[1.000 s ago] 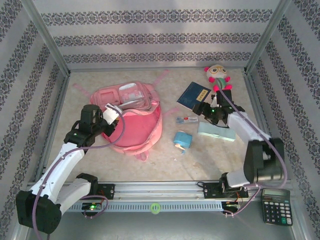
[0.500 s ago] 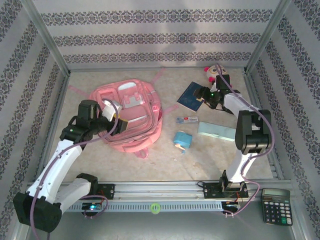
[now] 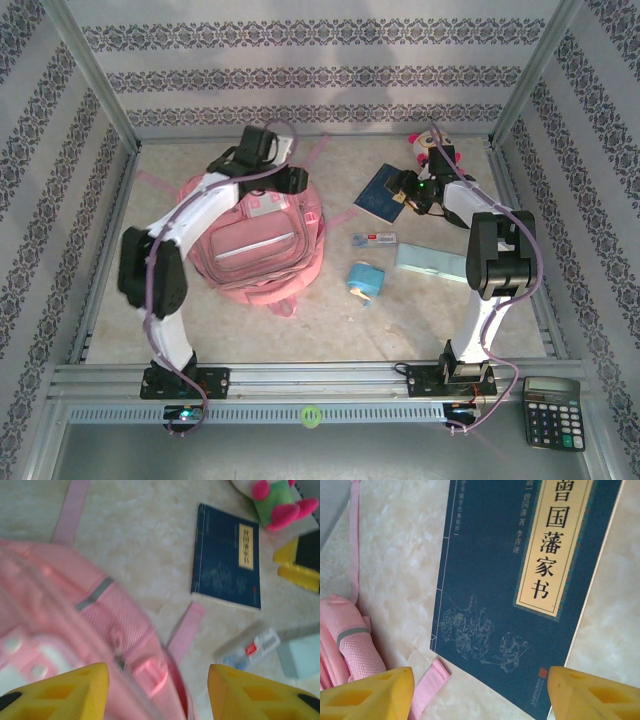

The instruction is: Pack the student bag

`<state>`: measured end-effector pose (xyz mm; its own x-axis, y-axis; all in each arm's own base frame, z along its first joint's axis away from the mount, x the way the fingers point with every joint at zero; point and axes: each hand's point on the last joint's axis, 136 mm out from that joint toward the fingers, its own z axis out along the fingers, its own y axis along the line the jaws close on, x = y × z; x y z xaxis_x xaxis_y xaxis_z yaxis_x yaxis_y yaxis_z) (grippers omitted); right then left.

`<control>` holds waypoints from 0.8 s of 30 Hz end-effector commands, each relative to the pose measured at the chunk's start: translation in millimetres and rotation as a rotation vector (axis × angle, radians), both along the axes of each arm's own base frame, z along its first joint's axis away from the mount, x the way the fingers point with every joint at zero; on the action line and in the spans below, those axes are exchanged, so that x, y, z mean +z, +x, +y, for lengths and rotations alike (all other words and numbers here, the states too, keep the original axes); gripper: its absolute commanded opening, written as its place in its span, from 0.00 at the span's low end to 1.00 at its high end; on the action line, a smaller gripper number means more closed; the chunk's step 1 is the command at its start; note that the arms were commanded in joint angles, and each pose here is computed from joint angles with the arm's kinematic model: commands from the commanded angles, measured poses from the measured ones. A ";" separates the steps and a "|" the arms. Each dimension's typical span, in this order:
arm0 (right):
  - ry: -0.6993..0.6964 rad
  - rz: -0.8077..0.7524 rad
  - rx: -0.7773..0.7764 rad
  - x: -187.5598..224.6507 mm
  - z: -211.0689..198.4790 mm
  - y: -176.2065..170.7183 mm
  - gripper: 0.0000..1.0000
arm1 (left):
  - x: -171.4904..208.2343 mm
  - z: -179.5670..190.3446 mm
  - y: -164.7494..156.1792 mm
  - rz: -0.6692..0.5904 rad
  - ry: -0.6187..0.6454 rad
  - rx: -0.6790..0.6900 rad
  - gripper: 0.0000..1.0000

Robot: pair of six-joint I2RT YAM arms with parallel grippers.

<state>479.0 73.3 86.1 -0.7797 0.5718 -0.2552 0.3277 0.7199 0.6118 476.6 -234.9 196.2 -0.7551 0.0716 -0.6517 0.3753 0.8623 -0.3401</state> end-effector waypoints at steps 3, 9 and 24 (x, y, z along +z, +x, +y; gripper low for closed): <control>-0.003 0.022 -0.085 -13.6 9.7 -6.1 0.70 | -33.4 -45.6 25.8 0.133 -0.048 0.003 0.54; 0.007 0.008 -0.130 -31.7 19.2 -7.2 0.69 | -69.0 -92.0 57.1 0.184 -0.080 -0.020 0.54; -0.045 -0.001 -0.179 -42.4 12.6 -13.2 0.66 | -143.4 -149.4 76.6 0.253 -0.151 0.032 0.52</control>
